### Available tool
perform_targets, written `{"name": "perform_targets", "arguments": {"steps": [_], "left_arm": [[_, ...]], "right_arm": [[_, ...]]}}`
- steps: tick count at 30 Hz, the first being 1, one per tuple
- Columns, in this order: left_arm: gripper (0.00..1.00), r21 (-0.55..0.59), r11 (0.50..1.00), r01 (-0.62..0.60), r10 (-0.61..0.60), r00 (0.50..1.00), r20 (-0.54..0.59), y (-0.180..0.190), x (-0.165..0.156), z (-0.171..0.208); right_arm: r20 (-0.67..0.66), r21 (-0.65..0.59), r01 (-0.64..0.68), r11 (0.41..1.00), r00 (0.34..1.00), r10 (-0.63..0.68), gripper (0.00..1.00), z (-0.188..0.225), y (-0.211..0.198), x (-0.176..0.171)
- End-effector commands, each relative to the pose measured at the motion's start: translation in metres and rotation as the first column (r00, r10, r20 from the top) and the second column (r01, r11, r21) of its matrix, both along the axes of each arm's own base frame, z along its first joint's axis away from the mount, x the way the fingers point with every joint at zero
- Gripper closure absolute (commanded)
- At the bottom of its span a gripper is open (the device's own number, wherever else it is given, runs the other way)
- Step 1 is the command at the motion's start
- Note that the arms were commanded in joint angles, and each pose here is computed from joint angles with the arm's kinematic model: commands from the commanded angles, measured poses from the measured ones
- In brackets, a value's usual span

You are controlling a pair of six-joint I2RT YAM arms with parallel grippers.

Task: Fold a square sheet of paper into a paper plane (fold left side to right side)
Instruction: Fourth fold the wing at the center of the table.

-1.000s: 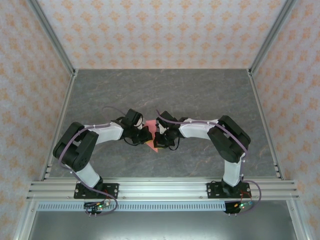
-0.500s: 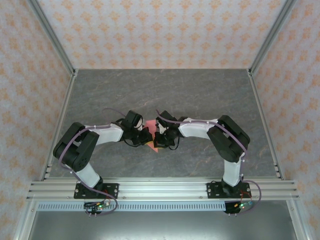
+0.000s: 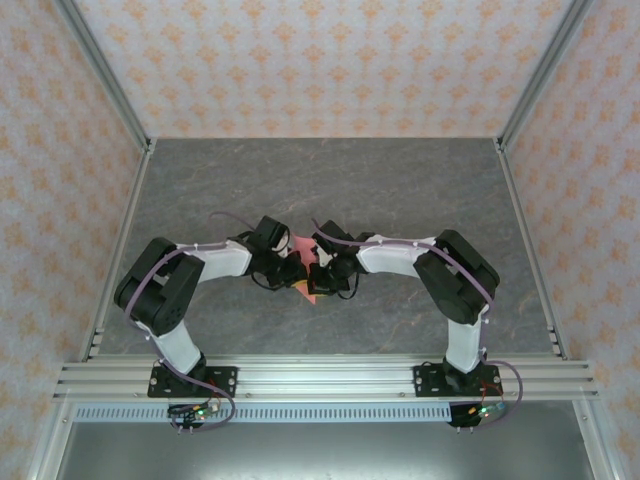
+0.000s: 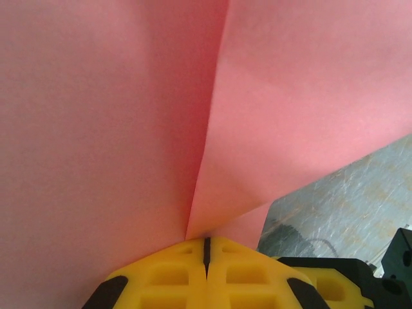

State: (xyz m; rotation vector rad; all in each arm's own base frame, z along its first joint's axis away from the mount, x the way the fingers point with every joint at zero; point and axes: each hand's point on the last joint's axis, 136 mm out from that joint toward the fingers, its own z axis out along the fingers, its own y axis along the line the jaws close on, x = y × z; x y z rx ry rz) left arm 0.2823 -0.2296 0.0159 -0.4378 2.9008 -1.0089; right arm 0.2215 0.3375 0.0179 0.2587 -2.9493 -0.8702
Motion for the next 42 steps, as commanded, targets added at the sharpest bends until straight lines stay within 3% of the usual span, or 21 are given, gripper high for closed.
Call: {"name": "perform_targets", "arguments": {"steps": [1,23,31,37,42], "left_arm": [[0.96,0.112,0.991,-0.077,0.071,0.996,0.057,0.029,0.028,-0.012],[0.94,0.08,0.993,-0.089,0.08,0.991,0.105,0.044,0.08,0.013],[0.94,0.044,0.997,-0.067,0.059,0.986,0.157,0.047,0.053,0.045],[0.94,-0.015,1.0,0.027,-0.025,0.989,0.144,0.017,0.026,0.045],[0.94,-0.051,0.997,0.064,-0.057,0.99,0.128,-0.007,0.023,0.035]], "right_arm": [[-0.091,-0.242,-0.003,0.97,0.996,-0.02,1.0,-0.046,-0.052,-0.025],[-0.107,-0.257,-0.025,0.966,0.994,-0.002,1.0,-0.046,-0.056,-0.03],[-0.106,-0.257,-0.021,0.966,0.994,-0.006,1.0,-0.046,-0.055,-0.029],[-0.107,-0.259,-0.023,0.966,0.994,-0.005,1.0,-0.046,-0.055,-0.029],[-0.105,-0.26,-0.024,0.965,0.994,-0.003,1.0,-0.045,-0.055,-0.029]]}}
